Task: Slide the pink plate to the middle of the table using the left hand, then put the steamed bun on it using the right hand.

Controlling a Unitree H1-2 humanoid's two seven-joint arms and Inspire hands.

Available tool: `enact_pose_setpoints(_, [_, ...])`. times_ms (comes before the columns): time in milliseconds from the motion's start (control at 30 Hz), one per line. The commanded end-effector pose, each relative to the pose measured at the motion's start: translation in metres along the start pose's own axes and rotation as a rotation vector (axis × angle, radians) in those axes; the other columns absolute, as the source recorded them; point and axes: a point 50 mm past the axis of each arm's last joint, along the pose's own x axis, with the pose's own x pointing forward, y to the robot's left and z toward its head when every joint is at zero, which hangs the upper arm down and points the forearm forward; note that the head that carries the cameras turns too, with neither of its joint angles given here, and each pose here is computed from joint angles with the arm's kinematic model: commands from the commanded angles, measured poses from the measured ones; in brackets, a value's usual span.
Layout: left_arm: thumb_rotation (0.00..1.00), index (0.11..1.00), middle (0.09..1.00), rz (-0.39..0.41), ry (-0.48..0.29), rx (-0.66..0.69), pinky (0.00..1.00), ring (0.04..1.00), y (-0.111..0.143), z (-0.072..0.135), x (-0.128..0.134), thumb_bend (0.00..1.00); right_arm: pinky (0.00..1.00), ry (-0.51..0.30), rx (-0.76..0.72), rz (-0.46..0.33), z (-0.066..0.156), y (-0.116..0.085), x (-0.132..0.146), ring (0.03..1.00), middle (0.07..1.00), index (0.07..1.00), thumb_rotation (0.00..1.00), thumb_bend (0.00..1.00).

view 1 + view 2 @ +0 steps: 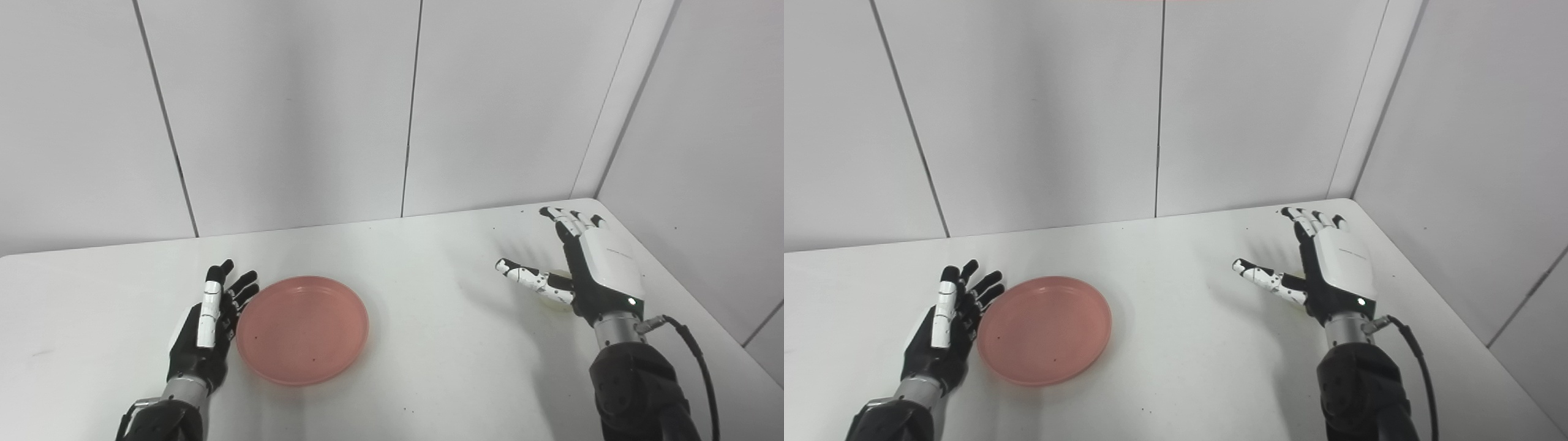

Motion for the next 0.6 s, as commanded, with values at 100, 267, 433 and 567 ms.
enact_pose_setpoints(100, [0.97, 0.971, 0.889, -0.013, -0.002, 0.011, 0.89, 0.899, -0.001, 0.005, -0.002, 0.76, 1.00, 0.051, -0.023, -0.040, -0.001, -0.012, 0.022, 0.908, 0.887, 0.840, 0.77, 0.85])
enact_pose_setpoints(267, [0.98, 0.968, 0.882, -0.011, 0.000, 0.016, 0.88, 0.891, 0.000, 0.006, -0.003, 0.75, 0.98, 0.111, -0.040, -0.029, -0.013, -0.004, 0.027, 0.896, 0.889, 0.847, 0.69, 0.87])
enact_pose_setpoints(433, [0.98, 0.965, 0.879, -0.019, 0.001, 0.015, 0.88, 0.888, -0.001, 0.006, -0.003, 0.75, 0.96, 0.151, -0.040, -0.060, -0.024, 0.005, 0.031, 0.878, 0.881, 0.851, 0.64, 0.90])
enact_pose_setpoints(567, [0.98, 0.964, 0.877, -0.020, 0.002, 0.023, 0.87, 0.885, -0.002, 0.006, -0.004, 0.75, 0.91, 0.196, -0.024, -0.075, -0.032, 0.017, 0.033, 0.843, 0.862, 0.852, 0.55, 0.93])
